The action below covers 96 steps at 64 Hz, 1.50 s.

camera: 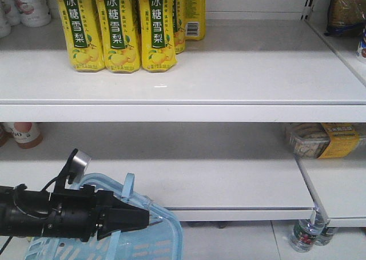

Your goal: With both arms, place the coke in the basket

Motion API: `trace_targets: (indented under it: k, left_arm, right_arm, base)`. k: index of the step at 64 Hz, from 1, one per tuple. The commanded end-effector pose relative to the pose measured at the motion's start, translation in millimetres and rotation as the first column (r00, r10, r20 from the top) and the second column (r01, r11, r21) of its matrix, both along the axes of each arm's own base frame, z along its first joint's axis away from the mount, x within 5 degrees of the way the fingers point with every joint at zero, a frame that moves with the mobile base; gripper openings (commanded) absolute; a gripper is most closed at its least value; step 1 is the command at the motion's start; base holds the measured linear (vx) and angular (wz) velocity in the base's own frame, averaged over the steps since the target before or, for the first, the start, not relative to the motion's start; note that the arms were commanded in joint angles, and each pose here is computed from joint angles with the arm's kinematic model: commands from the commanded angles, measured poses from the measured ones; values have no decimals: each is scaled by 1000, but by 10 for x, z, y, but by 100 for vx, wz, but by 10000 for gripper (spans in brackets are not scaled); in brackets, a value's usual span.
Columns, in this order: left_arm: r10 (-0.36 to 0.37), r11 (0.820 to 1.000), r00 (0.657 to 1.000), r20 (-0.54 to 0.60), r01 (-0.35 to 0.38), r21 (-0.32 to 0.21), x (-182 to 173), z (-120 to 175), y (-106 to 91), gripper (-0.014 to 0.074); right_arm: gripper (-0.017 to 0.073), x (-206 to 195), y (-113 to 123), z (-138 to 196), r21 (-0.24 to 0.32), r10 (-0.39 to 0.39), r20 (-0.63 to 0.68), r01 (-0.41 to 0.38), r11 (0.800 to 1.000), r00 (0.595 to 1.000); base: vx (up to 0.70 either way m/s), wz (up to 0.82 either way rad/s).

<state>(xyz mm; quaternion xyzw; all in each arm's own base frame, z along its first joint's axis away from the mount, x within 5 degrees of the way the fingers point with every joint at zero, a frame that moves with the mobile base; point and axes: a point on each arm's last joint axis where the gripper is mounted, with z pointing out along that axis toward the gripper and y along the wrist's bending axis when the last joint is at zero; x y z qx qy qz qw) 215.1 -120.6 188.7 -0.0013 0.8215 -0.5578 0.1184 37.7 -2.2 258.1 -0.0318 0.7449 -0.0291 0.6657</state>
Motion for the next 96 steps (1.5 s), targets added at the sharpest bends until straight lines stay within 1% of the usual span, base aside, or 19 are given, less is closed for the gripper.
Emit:
trace_targets:
  k: [1, 13, 25, 28, 36, 45, 52, 58, 60, 63, 67, 70, 72, 75, 81, 84, 89, 90, 96]
  left_arm:
    - [29, 986, 998, 52, -21, -163, 43, 264, -44, -6]
    - [-2, 988, 998, 65, 12, -152, -4, 276, -66, -6]
    - [-13, 988, 992, 126, 32, -153, -300, 397, -11, -6]
    - [-9, 989, 989, 151, 30, -143, -360, 432, 6, -6]
    - [9, 997, 969, 249, 11, -78, -522, 530, 67, -6]
    - [-12, 1000, 919, 394, 2, 24, -722, 647, 142, -6]
    - [-27, 991, 850, 527, -46, 124, -853, 747, 222, -6]
    - [-43, 978, 786, 616, -93, 186, -969, 814, 289, -6]
    - [-34, 974, 769, 638, -117, 192, -1008, 842, 312, -6]
    - [-22, 965, 755, 655, -155, 210, -1035, 860, 346, -6]
    - [5, 943, 727, 687, -231, 238, -1082, 892, 414, -6]
    - [35, 927, 723, 690, -282, 248, -1101, 902, 458, -6]
    - [47, 908, 714, 699, -322, 268, -1120, 905, 499, -6]
    - [82, 888, 708, 701, -372, 271, -1128, 913, 543, -6]
    - [110, 836, 703, 703, -448, 317, -1150, 896, 632, -6]
    - [114, 812, 694, 711, -477, 335, -1163, 894, 670, -6]
    - [97, 764, 673, 733, -522, 378, -1190, 887, 740, -6]
    - [103, 761, 672, 734, -528, 377, -1196, 889, 746, -6]
    - [88, 720, 658, 748, -561, 409, -1225, 884, 803, -6]
  right_arm:
    - [-9, 1, 1, 140, -5, -2, 85, 3, 1000, 996]
    - [-9, 1, 1, 140, -4, -2, 85, 2, 1000, 996]
    - [-9, 1, 2, 140, -3, -2, 85, 2, 1000, 996]
    - [-9, 1, 2, 140, -1, -1, 85, 1, 1000, 996]
    - [-9, 1, 2, 140, -1, -1, 85, 1, 1000, 996]
    - [-9, 1, 2, 140, -1, -1, 85, 1, 1000, 996]
    - [-9, 1, 2, 140, -1, -1, 85, 1, 1000, 996]
    - [-9, 1, 2, 140, -1, -1, 85, 1, 1000, 996]
    - [-9, 1, 2, 140, -1, -1, 85, 1, 1000, 996]
    - [-9, 1, 2, 140, -1, -1, 85, 1, 1000, 996]
    - [-9, 1, 2, 140, -1, -1, 85, 1, 1000, 996]
    - [-9, 1, 2, 140, -1, -1, 85, 1, 1000, 996]
    - [-9, 1, 2, 140, -1, -1, 85, 1, 1000, 996]
    - [-9, 1, 2, 140, -1, -1, 85, 1, 1000, 996]
    - [-9, 1, 2, 140, -1, -1, 85, 1, 1000, 996]
    - [-9, 1, 2, 140, -1, -1, 85, 1, 1000, 996]
    - [-9, 1, 2, 140, -1, -1, 85, 1, 1000, 996]
    - [-9, 1, 2, 140, -1, -1, 85, 1, 1000, 996]
    - [-9, 1, 2, 140, -1, -1, 85, 1, 1000, 996]
  base:
    - [0, 0]
    - [0, 0]
    - [0, 0]
    - [0, 0]
    - [0, 0]
    - [0, 0]
    - [0, 0]
    - [0, 0]
    - [0, 0]
    - [0, 0]
    - [0, 0]
    - [0, 0]
    - [0, 0]
    - [0, 0]
    - [0, 0]
    - [0, 0]
    - [0, 0]
    - [0, 0]
    - [0, 0]
